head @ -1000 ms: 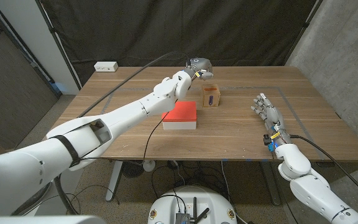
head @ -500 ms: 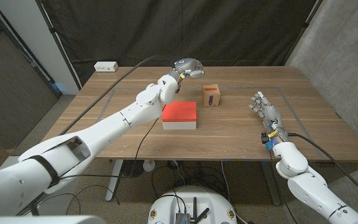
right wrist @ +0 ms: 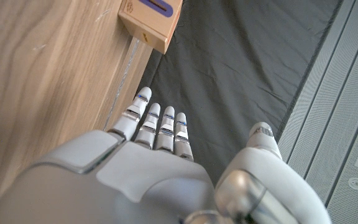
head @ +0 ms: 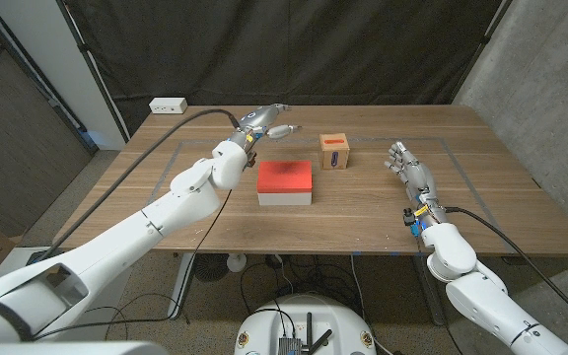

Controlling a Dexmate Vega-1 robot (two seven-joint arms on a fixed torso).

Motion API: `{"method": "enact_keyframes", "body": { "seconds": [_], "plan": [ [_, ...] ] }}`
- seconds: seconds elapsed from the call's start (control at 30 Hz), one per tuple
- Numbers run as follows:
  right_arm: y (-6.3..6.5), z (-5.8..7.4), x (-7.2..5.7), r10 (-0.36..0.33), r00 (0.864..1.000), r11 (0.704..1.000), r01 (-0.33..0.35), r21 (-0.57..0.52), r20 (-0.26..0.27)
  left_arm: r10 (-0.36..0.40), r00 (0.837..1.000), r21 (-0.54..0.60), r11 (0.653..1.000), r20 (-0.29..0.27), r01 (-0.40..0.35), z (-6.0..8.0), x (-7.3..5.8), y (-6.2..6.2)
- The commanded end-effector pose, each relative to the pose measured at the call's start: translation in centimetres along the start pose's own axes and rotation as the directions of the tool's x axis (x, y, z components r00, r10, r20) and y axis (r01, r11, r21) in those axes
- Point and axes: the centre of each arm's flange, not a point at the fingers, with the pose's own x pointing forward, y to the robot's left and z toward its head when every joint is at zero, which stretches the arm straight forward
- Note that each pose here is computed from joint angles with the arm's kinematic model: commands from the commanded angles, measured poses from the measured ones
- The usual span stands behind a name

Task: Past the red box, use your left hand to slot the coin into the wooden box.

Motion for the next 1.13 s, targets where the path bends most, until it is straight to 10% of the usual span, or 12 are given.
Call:
{"method": "enact_keyframes", "body": {
  "seconds": [0.03,0.47,0.67,1.13],
  "plan": [
    [3.4,0.0,0.3,0.092,0.995,0.993,-0.095,0.075,0.041,0.031,0.999,-0.328,0.944,0.022,-0.022,-4.9,-5.8,-0.5],
    [3.1,-0.6,1.3,0.127,0.991,0.986,-0.130,0.100,0.037,0.171,0.981,-0.669,0.719,-0.093,-0.189,-8.0,-9.1,-4.7],
    [2.2,-0.9,1.1,0.125,0.992,0.988,-0.127,0.086,0.035,0.141,0.986,-0.787,0.597,-0.090,-0.157,-8.9,-9.5,-7.0],
    [1.1,-2.1,0.4,0.089,0.996,0.991,-0.090,0.096,0.018,0.113,0.986,-0.850,0.502,-0.120,-0.161,-8.9,-9.5,-9.3]
  ]
}}
